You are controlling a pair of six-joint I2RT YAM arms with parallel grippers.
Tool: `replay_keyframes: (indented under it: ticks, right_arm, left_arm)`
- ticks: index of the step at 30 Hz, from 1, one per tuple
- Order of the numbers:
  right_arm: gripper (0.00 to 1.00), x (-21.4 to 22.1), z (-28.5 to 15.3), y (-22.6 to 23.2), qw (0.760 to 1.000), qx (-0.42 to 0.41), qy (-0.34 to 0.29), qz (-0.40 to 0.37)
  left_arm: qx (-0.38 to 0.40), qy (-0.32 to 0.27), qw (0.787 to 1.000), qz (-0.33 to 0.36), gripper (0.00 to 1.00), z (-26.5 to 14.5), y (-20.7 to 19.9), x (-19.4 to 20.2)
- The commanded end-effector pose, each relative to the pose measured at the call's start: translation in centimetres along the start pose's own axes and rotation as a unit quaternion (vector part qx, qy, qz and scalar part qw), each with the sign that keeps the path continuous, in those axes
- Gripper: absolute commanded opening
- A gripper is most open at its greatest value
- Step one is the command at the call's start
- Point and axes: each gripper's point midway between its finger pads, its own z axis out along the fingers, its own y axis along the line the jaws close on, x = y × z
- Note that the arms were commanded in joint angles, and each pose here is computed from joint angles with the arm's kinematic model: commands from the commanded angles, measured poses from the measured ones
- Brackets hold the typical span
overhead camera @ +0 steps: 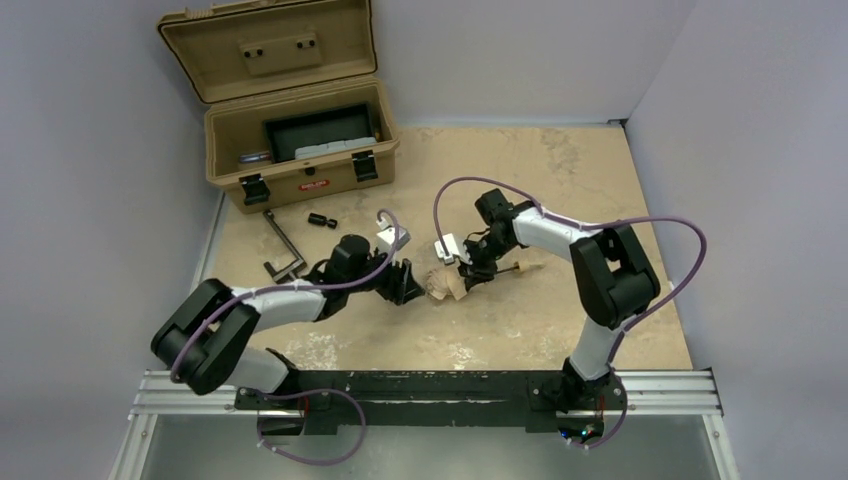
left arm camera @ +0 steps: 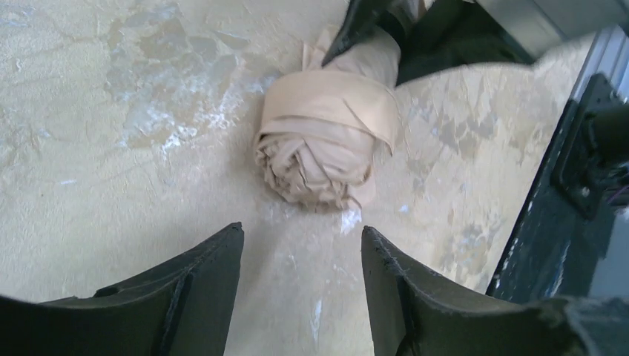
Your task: Put away the umbrella
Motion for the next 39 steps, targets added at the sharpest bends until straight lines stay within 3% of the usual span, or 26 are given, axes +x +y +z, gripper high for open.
replay_keyframes:
  ticks: [1,13,24,31,39]
  right_arm:
    - [0.0,4.9,2.5,6.8,0.984,-0.117,0.073,0.116]
    - [0.0,4.9,3.1,6.0,0.976,-0.123,0.076,0.161]
    - [0.0,4.8,3.1,5.4,0.977,-0.098,0.076,0.171]
    - [0.0,4.8,3.1,5.1,0.978,-0.09,0.077,0.171]
    - [0.0,4.8,3.1,5.0,0.978,-0.089,0.076,0.172]
  left_arm:
    - [-0.02,-0.067,0.991,0.113,0.58,-1.6,-0.2,-1.7]
    - [0.032,-0.08,0.993,-0.075,0.55,-0.7,-4.1,0.1]
    - [0.092,-0.13,0.958,-0.239,0.54,2.3,-7.9,0.8]
    - [0.039,-0.181,0.934,-0.306,0.51,4.3,-6.0,1.4]
    - [-0.026,-0.217,0.917,-0.332,0.46,4.9,-4.3,1.5]
